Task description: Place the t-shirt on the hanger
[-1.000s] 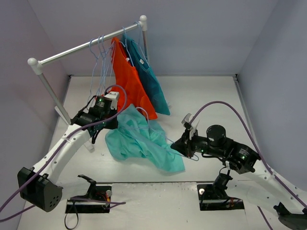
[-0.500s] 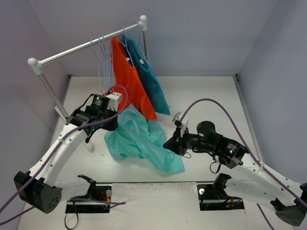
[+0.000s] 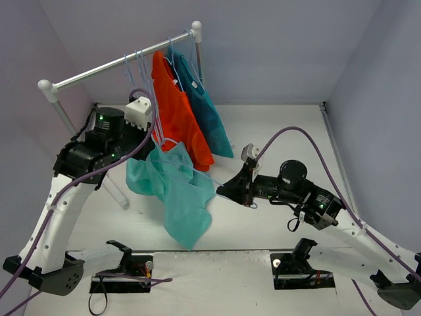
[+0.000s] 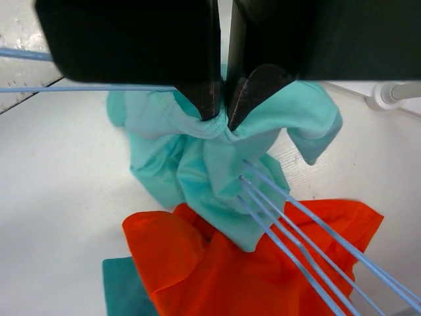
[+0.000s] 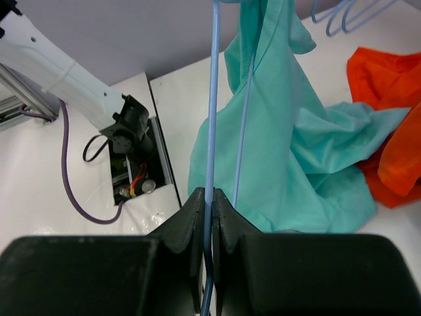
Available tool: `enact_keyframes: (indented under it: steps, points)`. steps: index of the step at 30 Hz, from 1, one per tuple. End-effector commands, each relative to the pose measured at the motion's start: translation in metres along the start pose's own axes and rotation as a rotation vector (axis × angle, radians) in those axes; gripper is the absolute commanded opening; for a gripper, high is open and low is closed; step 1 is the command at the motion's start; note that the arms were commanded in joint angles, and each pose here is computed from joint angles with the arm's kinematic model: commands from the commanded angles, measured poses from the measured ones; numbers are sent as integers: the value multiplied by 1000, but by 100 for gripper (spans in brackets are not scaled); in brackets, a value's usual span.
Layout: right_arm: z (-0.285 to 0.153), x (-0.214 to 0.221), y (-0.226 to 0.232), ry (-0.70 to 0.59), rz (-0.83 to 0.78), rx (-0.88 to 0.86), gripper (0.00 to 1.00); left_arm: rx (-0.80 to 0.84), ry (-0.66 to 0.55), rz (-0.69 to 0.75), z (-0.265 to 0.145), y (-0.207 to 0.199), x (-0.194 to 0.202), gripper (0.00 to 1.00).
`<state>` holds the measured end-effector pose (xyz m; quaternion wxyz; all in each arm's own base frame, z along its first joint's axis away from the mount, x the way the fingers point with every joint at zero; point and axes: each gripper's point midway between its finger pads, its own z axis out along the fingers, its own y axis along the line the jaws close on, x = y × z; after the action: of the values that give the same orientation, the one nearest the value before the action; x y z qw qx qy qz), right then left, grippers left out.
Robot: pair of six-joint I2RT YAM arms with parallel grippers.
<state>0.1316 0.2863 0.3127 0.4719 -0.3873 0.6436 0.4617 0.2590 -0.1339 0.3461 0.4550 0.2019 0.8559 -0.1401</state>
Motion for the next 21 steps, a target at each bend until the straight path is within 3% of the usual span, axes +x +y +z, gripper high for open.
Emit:
enact_keyframes:
  steps: [1,18,21]
  points:
    - [-2,-75,19,-232,-125,-63,0,41,-95,23,-32,-9,-18,0]
    - [13,-151,23,-495,-236,-93,0,96,-347,-17,-101,-27,-95,0]
    - [6,-167,28,-532,-271,-92,0,33,-411,-60,-120,-17,-106,0]
